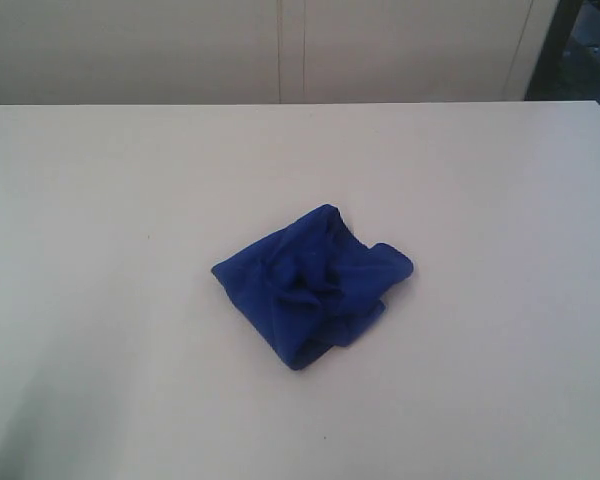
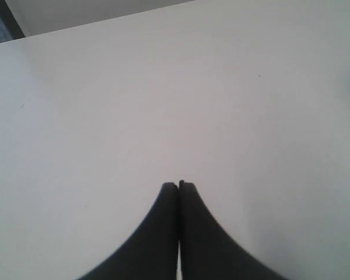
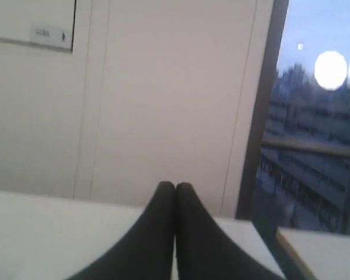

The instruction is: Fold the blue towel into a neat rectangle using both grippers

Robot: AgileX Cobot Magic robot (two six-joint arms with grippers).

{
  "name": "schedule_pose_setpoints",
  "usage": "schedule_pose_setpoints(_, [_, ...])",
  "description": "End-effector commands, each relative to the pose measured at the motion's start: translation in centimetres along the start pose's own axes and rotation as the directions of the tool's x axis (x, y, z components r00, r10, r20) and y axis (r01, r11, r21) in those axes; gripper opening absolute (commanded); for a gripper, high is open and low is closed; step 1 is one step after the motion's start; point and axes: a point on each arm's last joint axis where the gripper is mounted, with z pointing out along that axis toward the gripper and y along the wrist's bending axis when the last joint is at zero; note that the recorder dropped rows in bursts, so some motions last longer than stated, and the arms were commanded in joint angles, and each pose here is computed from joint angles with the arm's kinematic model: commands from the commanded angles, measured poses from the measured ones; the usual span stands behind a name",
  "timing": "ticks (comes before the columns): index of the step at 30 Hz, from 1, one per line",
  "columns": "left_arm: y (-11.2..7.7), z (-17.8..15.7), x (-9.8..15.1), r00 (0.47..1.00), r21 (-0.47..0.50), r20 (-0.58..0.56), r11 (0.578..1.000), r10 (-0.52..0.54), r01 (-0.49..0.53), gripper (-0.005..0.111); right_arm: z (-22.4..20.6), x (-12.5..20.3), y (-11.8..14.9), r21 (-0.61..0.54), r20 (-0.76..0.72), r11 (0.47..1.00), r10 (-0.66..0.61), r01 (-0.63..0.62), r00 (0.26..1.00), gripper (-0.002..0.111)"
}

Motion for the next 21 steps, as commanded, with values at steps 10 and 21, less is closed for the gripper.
schedule_pose_setpoints(10, [-0.1, 0.0, 0.0, 1.0, 0.008, 0.007, 1.0, -0.007, 0.007, 0.0, -0.3, -1.8, 0.1, -0.01, 0.215, 1.0, -0.007, 0.01, 0.977, 0.0])
schedule_pose_setpoints(21, [-0.1, 0.0, 0.0, 1.0, 0.008, 0.007, 1.0, -0.007, 0.007, 0.0, -0.1, -2.8, -0.3, 0.007, 0.127, 1.0, -0.01, 0.01, 0.992, 0.0])
